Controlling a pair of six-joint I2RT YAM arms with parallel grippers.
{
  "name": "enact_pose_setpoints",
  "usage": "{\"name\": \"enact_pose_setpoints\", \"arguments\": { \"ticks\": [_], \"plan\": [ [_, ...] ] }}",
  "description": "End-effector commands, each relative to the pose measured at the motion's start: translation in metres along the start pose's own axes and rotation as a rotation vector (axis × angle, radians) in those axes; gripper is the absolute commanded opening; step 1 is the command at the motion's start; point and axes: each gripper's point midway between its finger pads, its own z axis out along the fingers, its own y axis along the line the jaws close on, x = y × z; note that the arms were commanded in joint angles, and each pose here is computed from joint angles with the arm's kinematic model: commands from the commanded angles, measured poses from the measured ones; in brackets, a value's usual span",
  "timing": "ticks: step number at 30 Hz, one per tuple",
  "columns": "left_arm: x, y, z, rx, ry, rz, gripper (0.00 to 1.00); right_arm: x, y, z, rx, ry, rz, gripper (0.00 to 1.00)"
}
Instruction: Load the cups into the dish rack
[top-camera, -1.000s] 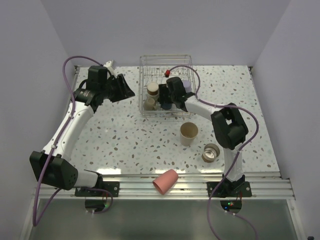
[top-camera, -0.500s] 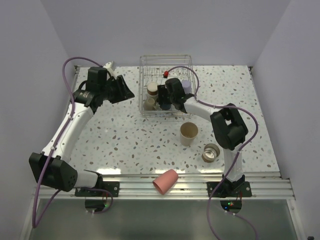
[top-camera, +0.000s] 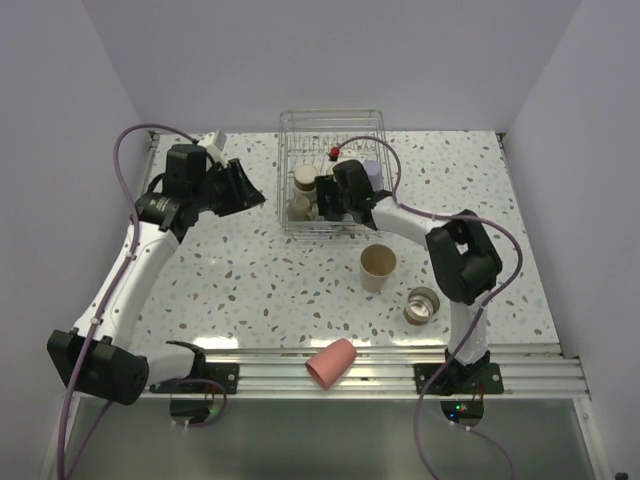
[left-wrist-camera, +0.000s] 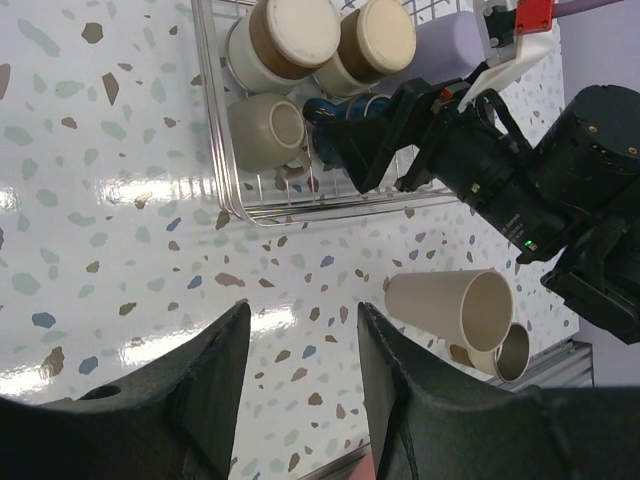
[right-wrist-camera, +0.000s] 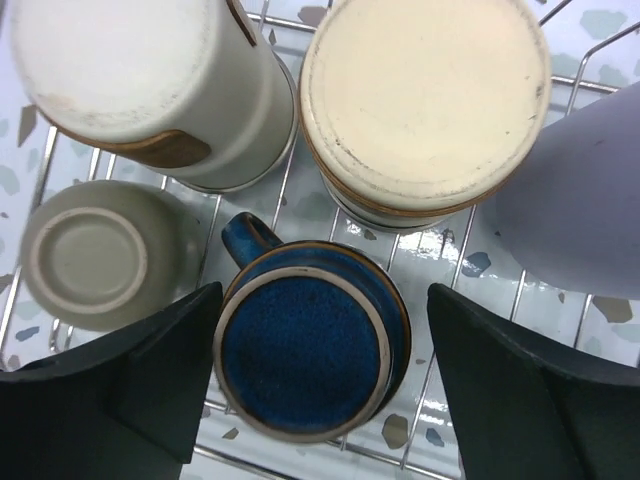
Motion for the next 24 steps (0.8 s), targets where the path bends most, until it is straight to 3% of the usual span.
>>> {"name": "enact_pose_setpoints", "arguments": {
  "ticks": [1, 5, 8, 11, 15, 24],
  "plan": [
    [-0.004, -0.005, -0.013, 0.013, -0.032, 0.001, 0.5, -0.056, 0.004, -0.039, -0.011, -0.138, 0.01, 0.87],
    [0.002, -0.003, -0.018, 0.004, -0.012, 0.011, 0.5, -0.08, 0.005, -0.061, -0.023, -0.191, 0.019, 0.98],
    [0.022, -0.001, -0.018, -0.019, 0.054, 0.052, 0.5, -0.098, 0.005, -0.084, -0.027, -0.23, 0.027, 0.99],
    [0.059, -0.01, -0.018, -0.025, 0.158, 0.134, 0.5, -0.118, -0.001, -0.112, -0.005, -0.269, 0.024, 0.99],
    [0.135, -0.042, -0.021, 0.09, 0.361, 0.203, 0.52, -0.129, -0.019, -0.145, 0.072, -0.27, 0.026, 0.99],
    [0.253, -0.074, -0.07, 0.255, 0.653, 0.153, 0.55, -0.121, -0.046, -0.212, 0.137, -0.277, 0.108, 0.99]
  ]
}}
